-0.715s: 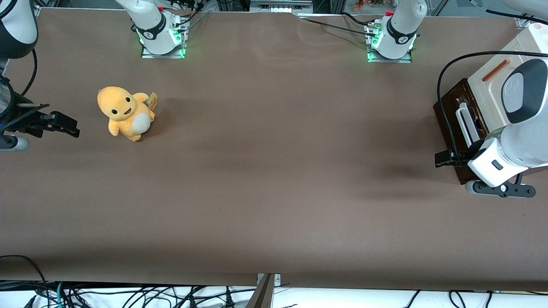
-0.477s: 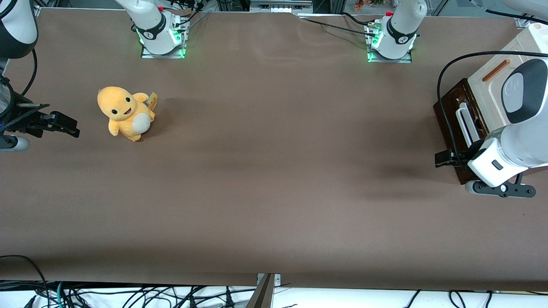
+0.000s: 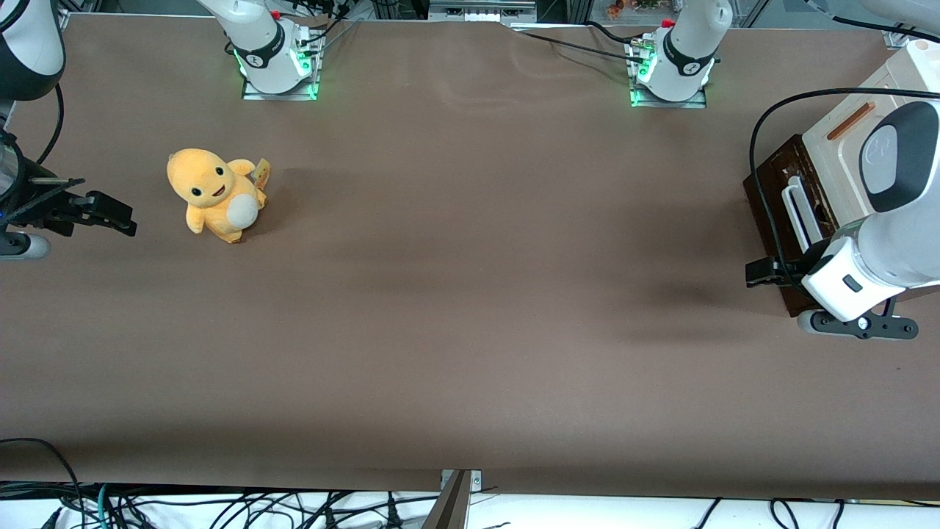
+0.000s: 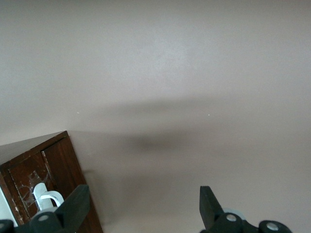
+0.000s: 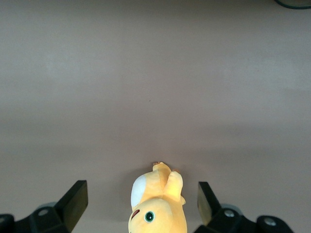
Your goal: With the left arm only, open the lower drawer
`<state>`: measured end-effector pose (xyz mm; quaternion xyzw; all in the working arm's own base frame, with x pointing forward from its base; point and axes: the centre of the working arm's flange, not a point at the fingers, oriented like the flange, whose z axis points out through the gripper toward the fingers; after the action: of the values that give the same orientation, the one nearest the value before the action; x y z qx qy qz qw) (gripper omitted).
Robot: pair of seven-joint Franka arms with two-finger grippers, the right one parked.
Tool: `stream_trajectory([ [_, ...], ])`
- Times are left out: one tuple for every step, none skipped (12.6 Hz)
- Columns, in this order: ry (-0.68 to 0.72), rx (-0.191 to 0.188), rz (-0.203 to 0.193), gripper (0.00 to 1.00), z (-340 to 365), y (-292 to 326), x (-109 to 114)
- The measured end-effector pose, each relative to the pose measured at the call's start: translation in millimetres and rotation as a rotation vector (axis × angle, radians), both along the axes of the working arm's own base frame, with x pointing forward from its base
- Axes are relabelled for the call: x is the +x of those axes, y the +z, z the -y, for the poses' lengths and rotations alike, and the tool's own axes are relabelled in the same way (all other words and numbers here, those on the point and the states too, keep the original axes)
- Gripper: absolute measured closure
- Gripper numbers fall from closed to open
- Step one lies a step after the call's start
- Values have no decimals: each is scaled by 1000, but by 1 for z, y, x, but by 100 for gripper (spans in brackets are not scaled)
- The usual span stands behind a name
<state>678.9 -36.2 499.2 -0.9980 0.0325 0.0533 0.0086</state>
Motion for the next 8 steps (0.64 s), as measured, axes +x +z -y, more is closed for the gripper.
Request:
stream_trajectory([
  [0,0,-1,0,0,0,0],
  [0,0,-1,0,0,-1,0],
  [1,0,-1,0,-1,-1,0],
  [2,1,-1,0,-1,-1,0],
  [3,1,-1,0,-2,-1,0],
  [5,1,-1,0,-3,-1,0],
  [7,2,-1,0,-5,0,0],
  [9,2,-1,0,-6,0,0],
])
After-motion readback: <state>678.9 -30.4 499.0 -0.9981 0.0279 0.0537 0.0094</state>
